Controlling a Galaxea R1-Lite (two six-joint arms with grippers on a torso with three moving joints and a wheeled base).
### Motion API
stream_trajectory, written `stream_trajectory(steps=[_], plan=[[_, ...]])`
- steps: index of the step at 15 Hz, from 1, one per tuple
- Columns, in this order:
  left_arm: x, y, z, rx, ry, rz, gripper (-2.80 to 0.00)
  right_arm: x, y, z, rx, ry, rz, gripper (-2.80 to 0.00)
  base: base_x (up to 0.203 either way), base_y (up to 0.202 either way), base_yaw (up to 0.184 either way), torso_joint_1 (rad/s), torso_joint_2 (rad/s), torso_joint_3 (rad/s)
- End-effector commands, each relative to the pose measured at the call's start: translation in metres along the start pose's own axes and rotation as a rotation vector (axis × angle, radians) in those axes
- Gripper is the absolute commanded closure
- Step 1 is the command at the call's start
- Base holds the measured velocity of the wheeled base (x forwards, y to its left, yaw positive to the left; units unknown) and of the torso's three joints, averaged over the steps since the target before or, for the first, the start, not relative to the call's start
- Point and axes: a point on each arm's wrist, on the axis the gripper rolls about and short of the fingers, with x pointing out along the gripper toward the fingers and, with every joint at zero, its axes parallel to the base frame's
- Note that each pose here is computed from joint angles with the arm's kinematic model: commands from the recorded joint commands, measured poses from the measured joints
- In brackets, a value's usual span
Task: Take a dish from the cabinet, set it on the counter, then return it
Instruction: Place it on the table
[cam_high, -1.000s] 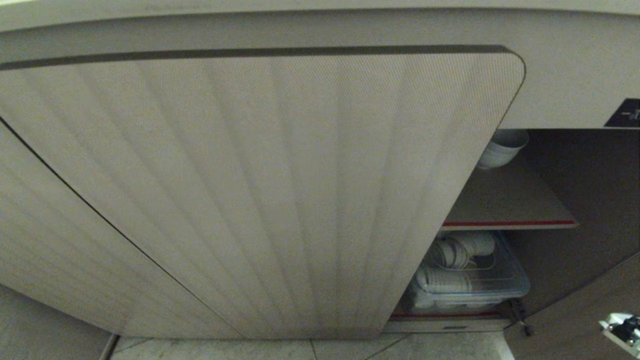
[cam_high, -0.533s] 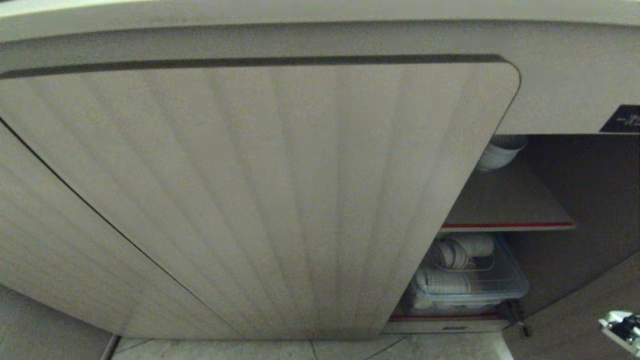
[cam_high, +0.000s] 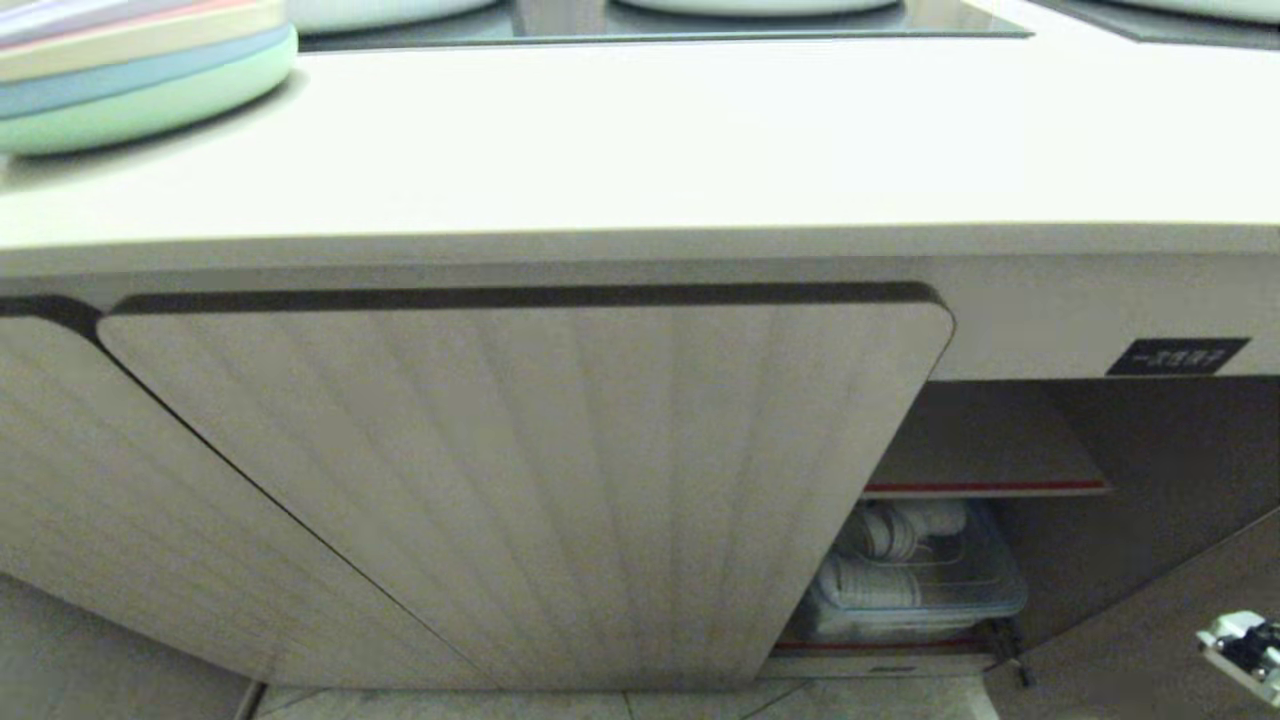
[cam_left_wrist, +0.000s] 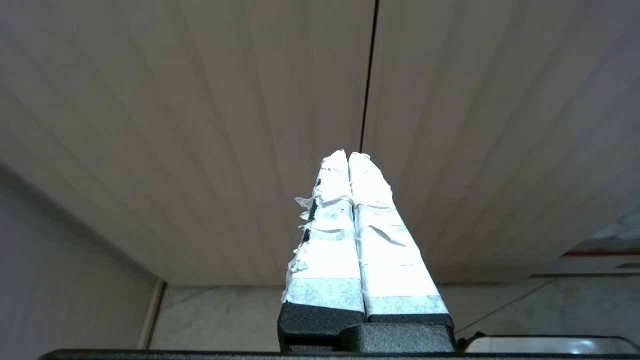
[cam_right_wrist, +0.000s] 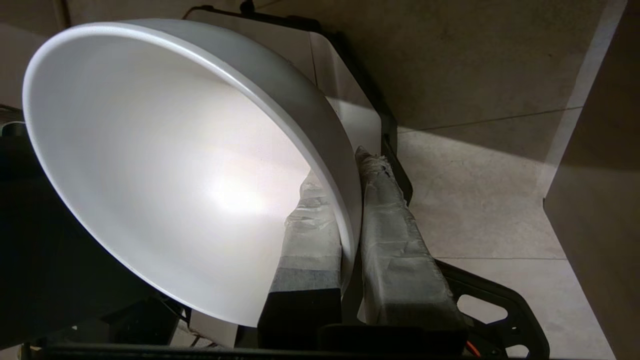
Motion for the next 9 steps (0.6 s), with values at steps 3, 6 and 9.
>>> stream_trajectory(steps=[3, 6, 9], plan=[[0.0000, 0.0000, -0.0001, 0.000, 0.000, 0.000, 0.00, -0.0009, 0.0012, 0.0022, -0.006, -0.001, 0.010, 0.00, 0.000, 0.000, 0.000, 0.183, -0.47, -0.284], [0.0000, 0.0000, -0.0001, 0.000, 0.000, 0.000, 0.00, -0.0009, 0.0013, 0.0017, -0.007, 0.000, 0.011, 0.00, 0.000, 0.000, 0.000, 0.197, -0.48, -0.282], [0.0000, 0.0000, -0.0001, 0.000, 0.000, 0.000, 0.00, -0.0012, 0.0020, 0.0015, -0.013, -0.001, 0.014, 0.00, 0.000, 0.000, 0.000, 0.207, -0.49, -0.278]])
